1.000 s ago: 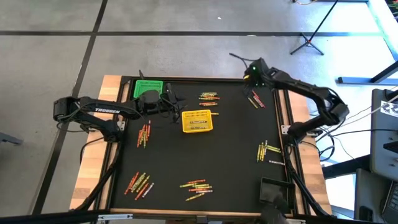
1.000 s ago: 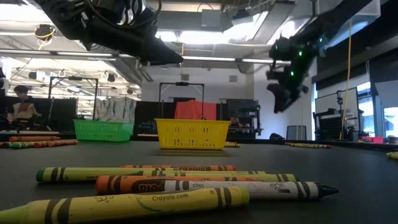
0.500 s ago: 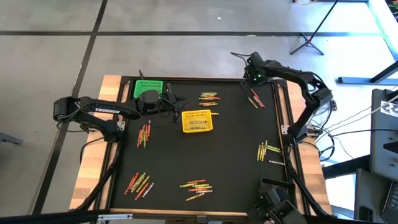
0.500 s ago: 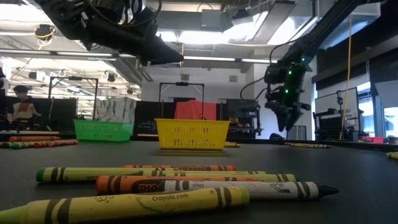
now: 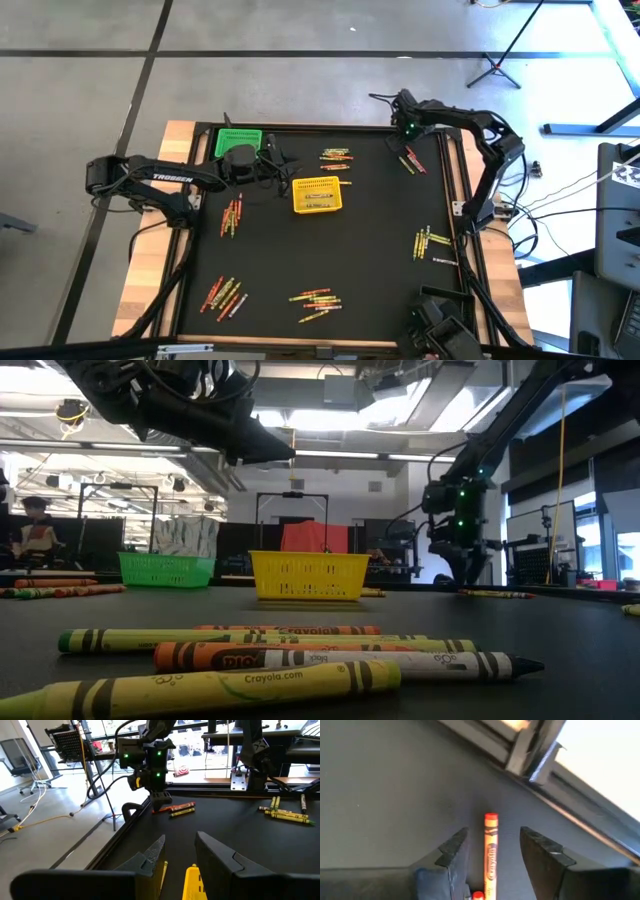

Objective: Sort crayons
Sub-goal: Put the orange crayon into the green bin

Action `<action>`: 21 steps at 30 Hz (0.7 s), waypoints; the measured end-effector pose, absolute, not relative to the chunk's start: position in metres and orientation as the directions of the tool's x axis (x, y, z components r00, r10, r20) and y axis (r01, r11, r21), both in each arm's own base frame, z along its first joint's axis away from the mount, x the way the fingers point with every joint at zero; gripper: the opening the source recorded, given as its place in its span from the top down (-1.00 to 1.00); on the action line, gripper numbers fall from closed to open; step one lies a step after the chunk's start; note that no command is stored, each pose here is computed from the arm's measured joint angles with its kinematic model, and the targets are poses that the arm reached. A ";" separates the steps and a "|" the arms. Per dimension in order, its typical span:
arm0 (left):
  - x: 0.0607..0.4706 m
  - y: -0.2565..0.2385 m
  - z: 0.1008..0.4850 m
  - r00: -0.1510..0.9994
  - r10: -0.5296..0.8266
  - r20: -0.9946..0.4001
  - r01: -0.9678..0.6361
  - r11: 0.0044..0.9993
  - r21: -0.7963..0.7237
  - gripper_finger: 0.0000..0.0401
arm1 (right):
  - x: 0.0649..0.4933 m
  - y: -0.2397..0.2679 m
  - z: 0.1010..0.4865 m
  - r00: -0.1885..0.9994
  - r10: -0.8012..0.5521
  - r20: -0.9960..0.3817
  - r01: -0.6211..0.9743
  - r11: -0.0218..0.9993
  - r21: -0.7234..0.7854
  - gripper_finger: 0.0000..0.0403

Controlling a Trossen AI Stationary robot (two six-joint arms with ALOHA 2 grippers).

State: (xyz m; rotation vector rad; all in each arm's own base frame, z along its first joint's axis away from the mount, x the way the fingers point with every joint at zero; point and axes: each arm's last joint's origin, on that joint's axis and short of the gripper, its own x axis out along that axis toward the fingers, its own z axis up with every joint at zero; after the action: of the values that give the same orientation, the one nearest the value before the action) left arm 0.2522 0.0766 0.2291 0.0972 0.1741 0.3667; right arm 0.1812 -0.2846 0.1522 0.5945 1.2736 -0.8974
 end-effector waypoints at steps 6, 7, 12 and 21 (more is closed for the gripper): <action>0.252 0.077 0.229 0.919 0.364 -0.151 -0.348 0.929 0.127 0.53 | 0.182 -0.285 0.147 0.040 -0.220 -0.975 0.833 0.546 -0.089 0.14; 0.252 0.077 0.229 0.919 0.364 -0.152 -0.347 0.929 0.127 0.53 | 0.182 -0.285 0.147 0.039 -0.219 -0.975 0.833 0.546 -0.089 0.15; 0.252 0.077 0.229 0.919 0.364 -0.152 -0.347 0.929 0.127 0.53 | 0.183 -0.286 0.141 0.034 -0.203 -0.979 0.828 0.554 -0.086 0.25; 0.252 0.077 0.229 0.919 0.364 -0.151 -0.348 0.929 0.127 0.53 | 0.185 -0.287 0.142 0.054 -0.171 -0.984 0.810 0.584 -0.057 0.70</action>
State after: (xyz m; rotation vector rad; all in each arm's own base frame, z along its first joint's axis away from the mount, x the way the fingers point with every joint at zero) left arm 0.2523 0.0766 0.2292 0.0983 0.1739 0.3666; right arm 0.1847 -0.2868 0.1425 0.6167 1.3131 -0.8217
